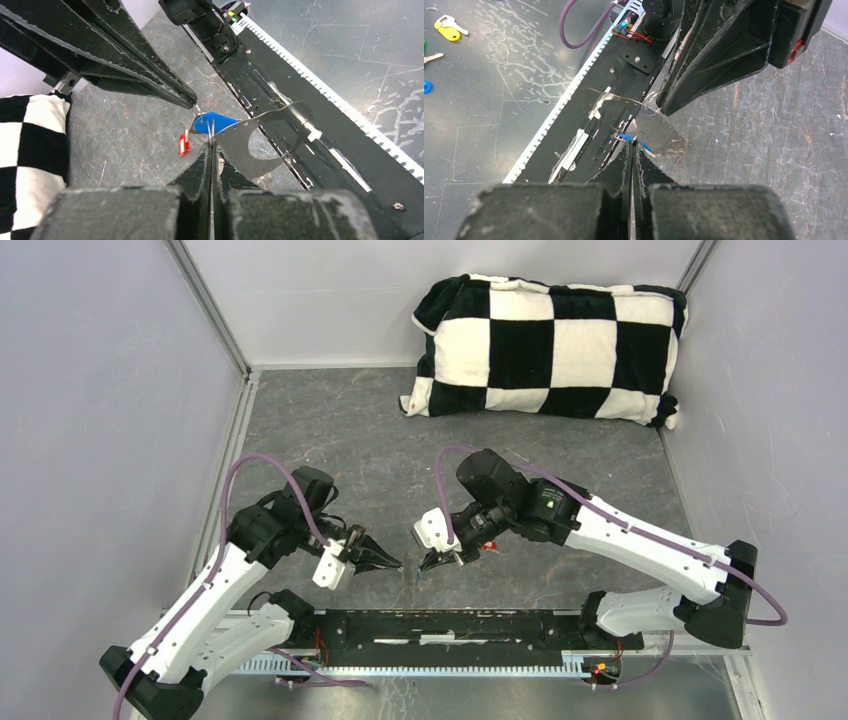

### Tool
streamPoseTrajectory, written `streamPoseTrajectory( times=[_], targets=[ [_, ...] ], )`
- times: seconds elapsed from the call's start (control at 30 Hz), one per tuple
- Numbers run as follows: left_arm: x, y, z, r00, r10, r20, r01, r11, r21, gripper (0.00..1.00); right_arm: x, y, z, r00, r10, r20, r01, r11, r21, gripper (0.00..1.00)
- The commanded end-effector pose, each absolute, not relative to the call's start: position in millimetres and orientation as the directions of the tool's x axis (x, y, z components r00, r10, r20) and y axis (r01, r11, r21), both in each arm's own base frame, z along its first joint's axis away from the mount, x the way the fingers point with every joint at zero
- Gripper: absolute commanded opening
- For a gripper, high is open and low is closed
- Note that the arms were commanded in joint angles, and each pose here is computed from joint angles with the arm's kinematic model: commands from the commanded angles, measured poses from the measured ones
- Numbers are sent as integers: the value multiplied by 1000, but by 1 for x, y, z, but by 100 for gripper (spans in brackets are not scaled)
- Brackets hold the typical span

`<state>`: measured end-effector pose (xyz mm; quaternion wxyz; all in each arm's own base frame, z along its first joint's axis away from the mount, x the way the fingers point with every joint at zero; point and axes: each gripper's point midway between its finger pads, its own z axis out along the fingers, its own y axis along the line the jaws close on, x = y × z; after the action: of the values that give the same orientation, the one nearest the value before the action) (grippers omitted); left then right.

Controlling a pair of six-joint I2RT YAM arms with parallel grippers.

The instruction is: Put the keys on the keyring

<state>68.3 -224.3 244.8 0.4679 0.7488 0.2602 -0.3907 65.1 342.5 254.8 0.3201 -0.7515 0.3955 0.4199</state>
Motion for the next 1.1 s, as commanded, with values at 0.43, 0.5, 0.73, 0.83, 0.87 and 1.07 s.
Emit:
streamPoseTrajectory(
  times=[0.43,0.5,0.73,0.83,0.87,1.07],
  targets=[
    [65,-229,261,572,-24,-820,727,-447,521,2,66,354,279,418,-281,-864,-837,-488,-246,0],
    [64,-229,263,563,-24,-826,733,-447,512,2,65,354,278,421,-284,-861,-835,-491,-246,0],
    [65,-230,263,547,-19,-837,744,-449,496,2,65,352,276,428,-294,-855,-835,-491,-249,0],
    [65,-230,263,543,-15,-839,746,-449,491,2,65,353,278,430,-291,-854,-834,-490,-253,0],
    [65,-230,262,543,-15,-840,747,-449,491,2,65,354,278,431,-290,-854,-834,-490,-254,0],
    [65,-229,262,538,-6,-843,753,-448,483,2,67,357,277,435,-296,-850,-833,-490,-257,0]
  ],
)
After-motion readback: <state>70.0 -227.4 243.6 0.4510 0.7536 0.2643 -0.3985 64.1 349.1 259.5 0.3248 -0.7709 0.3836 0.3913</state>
